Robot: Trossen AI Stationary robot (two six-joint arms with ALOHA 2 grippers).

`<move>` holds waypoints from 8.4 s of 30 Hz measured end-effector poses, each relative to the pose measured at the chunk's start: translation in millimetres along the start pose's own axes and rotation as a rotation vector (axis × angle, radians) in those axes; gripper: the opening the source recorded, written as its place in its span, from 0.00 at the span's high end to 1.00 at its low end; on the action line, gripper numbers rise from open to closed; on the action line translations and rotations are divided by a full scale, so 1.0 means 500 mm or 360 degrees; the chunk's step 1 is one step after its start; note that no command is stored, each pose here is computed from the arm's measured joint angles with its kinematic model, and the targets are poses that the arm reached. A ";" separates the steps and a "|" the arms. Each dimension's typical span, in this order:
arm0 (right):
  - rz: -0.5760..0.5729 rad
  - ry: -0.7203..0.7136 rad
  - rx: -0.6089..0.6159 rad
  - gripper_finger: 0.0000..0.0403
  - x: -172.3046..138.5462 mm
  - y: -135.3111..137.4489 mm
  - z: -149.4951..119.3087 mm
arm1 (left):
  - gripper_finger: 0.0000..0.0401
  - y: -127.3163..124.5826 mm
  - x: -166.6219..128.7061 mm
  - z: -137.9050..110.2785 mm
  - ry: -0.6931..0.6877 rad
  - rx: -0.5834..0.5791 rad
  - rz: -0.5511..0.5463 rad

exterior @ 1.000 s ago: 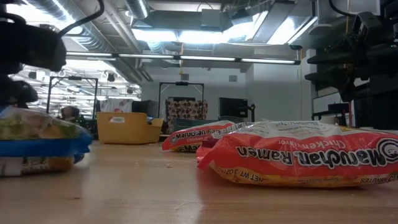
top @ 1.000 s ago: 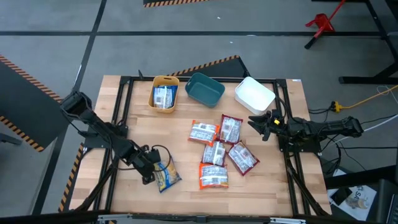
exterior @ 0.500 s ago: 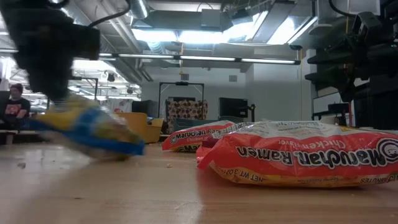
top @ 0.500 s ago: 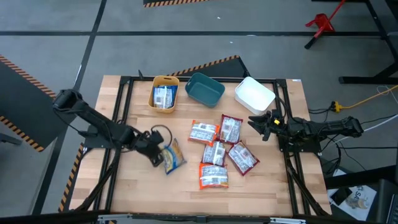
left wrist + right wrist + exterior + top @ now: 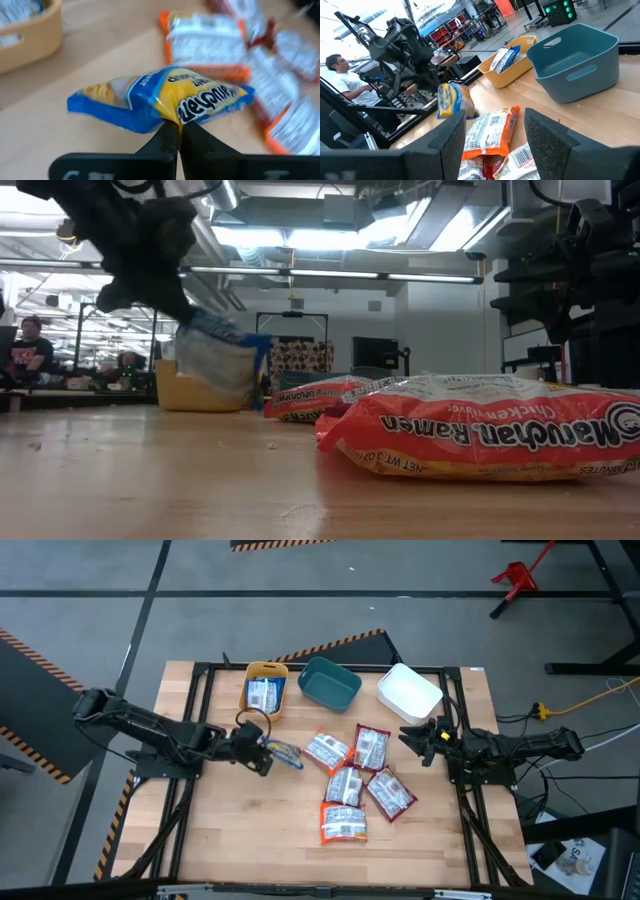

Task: Sort Maruchan noodles
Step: Put the blue noodle pack into the yellow bin, then put the top orange noodle pack into the blue bin

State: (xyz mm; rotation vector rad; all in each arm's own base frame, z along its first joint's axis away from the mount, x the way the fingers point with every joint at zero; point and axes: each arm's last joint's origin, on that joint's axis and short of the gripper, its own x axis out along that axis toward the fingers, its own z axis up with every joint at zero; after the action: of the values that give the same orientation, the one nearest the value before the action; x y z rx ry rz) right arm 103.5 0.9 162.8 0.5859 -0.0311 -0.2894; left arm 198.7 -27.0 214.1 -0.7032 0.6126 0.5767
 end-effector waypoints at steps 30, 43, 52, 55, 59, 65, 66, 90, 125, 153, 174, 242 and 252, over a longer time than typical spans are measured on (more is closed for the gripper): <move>-0.0003 -0.0002 -0.0011 0.53 0.000 0.000 0.000 | 1.00 0.066 -0.010 0.196 -0.1049 -0.0510 0.0726; -0.0002 -0.0001 0.0028 0.53 0.000 0.000 0.000 | 1.00 0.093 0.114 0.175 -0.0859 -0.0505 0.0989; -0.0002 -0.0001 0.0030 0.53 0.000 0.000 0.000 | 1.00 0.099 0.109 0.196 -0.0839 -0.0328 0.1079; -0.0002 -0.0001 0.0030 0.53 0.000 0.000 0.000 | 1.00 0.101 0.110 0.194 -0.0817 -0.0233 0.1131; -0.0002 -0.0002 0.0030 0.53 0.000 0.000 0.000 | 1.00 0.101 0.100 0.205 -0.0790 -0.0126 0.1232; -0.0002 -0.0001 0.0030 0.53 0.000 0.000 0.000 | 1.00 0.097 0.091 0.229 -0.0760 -0.0024 0.1269; -0.0002 -0.0001 0.0030 0.53 0.000 0.000 0.000 | 1.00 0.098 0.092 0.229 -0.0748 -0.0026 0.1262; -0.0001 -0.0001 0.0025 0.53 0.000 0.000 0.000 | 0.92 0.108 0.196 0.164 -0.0126 -0.0272 0.0900; 0.0021 0.0016 0.0021 0.53 0.000 0.001 -0.001 | 0.53 0.091 0.098 0.205 -0.0092 -0.0431 0.0455; -0.0115 0.0172 -0.0141 0.53 0.015 -0.008 -0.023 | 0.54 -0.068 0.011 0.188 -0.0376 0.0615 -0.0484; -0.0080 0.0243 -0.0139 0.53 0.017 -0.008 -0.029 | 0.27 -0.070 0.222 0.078 0.0108 0.1108 -0.0246; -0.0041 0.0286 -0.0151 0.53 0.017 -0.007 -0.031 | 0.96 -0.121 0.225 0.335 -0.0035 0.1453 0.0452; -0.0054 0.0277 -0.0139 0.53 0.017 -0.008 -0.031 | 0.97 0.023 0.248 0.416 0.0072 0.1438 0.0548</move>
State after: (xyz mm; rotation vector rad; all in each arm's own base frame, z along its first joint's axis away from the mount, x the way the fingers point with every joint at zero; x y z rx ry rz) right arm 112.6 3.9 147.3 0.5233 0.1589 -0.2704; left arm 340.4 166.1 251.4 0.2470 0.9496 0.5272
